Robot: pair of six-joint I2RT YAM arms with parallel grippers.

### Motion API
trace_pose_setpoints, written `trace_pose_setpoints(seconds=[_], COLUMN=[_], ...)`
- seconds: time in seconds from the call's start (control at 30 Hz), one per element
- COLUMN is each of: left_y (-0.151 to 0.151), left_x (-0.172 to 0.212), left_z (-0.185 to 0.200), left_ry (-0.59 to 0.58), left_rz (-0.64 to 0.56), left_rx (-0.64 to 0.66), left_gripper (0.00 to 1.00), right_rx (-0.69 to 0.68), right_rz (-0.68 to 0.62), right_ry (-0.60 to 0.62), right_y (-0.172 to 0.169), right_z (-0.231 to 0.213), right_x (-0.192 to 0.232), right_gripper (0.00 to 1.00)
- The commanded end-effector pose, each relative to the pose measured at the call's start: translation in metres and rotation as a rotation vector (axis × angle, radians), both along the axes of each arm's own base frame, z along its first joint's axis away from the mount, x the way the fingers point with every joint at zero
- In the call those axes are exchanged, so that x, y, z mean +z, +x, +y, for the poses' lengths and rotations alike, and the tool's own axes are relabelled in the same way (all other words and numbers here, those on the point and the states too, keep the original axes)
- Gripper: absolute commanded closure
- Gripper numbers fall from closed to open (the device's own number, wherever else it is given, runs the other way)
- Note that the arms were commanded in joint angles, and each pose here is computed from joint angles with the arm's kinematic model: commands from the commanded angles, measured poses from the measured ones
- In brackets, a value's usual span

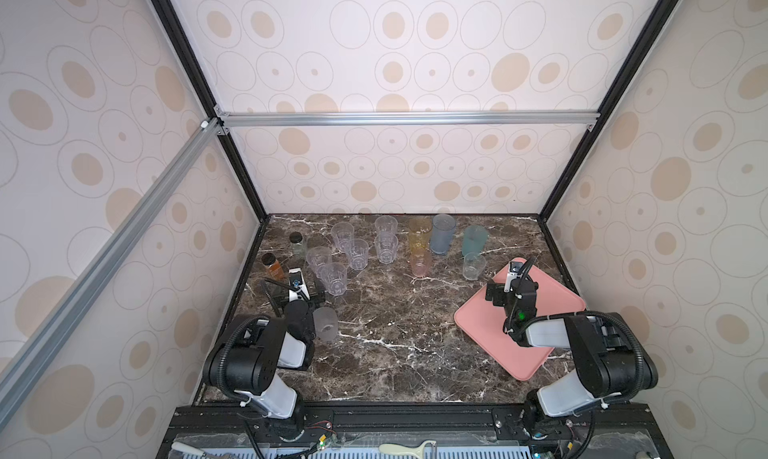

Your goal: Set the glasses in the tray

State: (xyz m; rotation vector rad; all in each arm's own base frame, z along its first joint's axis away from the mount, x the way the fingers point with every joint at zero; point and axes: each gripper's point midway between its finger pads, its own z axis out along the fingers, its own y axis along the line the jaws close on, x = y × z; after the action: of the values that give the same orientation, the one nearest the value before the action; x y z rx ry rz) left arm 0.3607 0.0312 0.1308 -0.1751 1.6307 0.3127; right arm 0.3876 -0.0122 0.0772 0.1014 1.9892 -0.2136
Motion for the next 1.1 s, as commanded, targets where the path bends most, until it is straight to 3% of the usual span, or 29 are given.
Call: trace_pose_setpoints(seconds=[0.0,1.07], left_y=[0.0012,0.0013], left_x=[0.0055,0.0055], left_z=[-0.0001,0.0004], left_ry=[-0.003,-0.003], left_rz=[-0.022,-0.023], left_rx=[-0.002,0.000], left_gripper=[0.01,0.01], right_rx=[0.013,0.016], right_rz=[-0.040,-0.033], right_ry=[-0.007,0.010], right_y=[0.0058,0.0065], right_z=[0.0029,0.0009], right_x=[0.0117,0.0107], right_gripper=[0.00,0.00])
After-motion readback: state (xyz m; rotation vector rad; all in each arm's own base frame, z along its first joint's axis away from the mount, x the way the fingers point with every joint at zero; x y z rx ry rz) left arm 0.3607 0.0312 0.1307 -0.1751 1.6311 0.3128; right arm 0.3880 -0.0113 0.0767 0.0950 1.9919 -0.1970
